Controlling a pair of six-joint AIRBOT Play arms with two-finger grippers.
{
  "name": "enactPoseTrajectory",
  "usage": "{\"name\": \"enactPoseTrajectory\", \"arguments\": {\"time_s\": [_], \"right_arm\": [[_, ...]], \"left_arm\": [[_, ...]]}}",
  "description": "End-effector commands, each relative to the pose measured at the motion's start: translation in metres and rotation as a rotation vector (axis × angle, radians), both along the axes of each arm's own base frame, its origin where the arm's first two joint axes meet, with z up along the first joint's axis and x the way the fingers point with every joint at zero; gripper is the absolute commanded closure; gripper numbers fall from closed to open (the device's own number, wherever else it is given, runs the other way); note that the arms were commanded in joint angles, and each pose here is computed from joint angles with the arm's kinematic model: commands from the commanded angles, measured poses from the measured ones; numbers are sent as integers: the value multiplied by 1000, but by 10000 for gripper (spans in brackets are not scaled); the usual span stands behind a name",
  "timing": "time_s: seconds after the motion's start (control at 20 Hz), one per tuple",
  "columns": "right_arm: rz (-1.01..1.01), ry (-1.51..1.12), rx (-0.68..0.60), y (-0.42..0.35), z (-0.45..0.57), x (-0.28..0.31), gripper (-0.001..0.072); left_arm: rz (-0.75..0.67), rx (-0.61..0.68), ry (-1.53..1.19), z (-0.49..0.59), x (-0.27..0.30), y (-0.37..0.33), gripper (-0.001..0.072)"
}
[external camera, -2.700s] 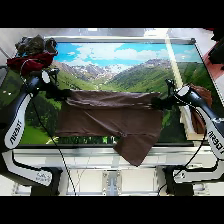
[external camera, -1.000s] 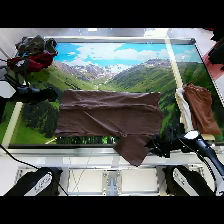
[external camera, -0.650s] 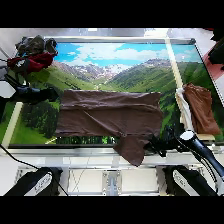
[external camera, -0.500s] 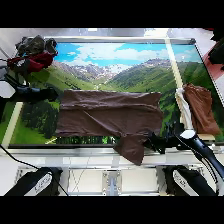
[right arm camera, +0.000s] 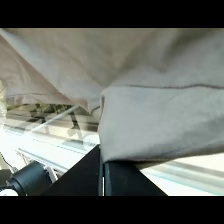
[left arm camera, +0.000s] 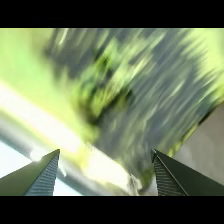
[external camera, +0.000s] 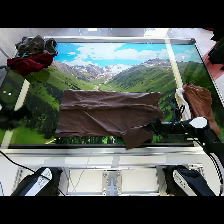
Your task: Fold the shirts.
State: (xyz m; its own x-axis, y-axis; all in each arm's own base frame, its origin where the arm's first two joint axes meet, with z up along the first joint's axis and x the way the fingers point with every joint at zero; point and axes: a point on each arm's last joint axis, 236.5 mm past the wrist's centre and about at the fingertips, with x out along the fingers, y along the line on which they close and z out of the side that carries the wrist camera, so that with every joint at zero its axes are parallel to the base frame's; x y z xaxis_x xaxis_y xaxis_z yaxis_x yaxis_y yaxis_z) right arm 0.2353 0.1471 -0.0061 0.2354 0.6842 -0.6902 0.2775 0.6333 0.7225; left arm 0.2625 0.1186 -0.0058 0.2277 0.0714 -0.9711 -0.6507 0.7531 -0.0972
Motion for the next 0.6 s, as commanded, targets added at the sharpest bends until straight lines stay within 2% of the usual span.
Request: {"name": "enactPoseTrajectory", "arguments": {"time_s": [0.0, 0.25, 0.35, 0.55], "right_arm": [[7, -45, -6, -1, 7, 8, 680], [8, -53, -9, -1, 7, 9, 680], [5, -55, -10, -1, 7, 10, 680], [-12, -67, -5, -1, 9, 14, 680]], "left_arm": [[211, -417, -32, -38, -24, -47, 84], [283, -661, -67, -57, -19, -97, 82], [314, -688, -72, -65, -16, -101, 82], [254, -635, -22, -78, -24, -110, 82]]}}
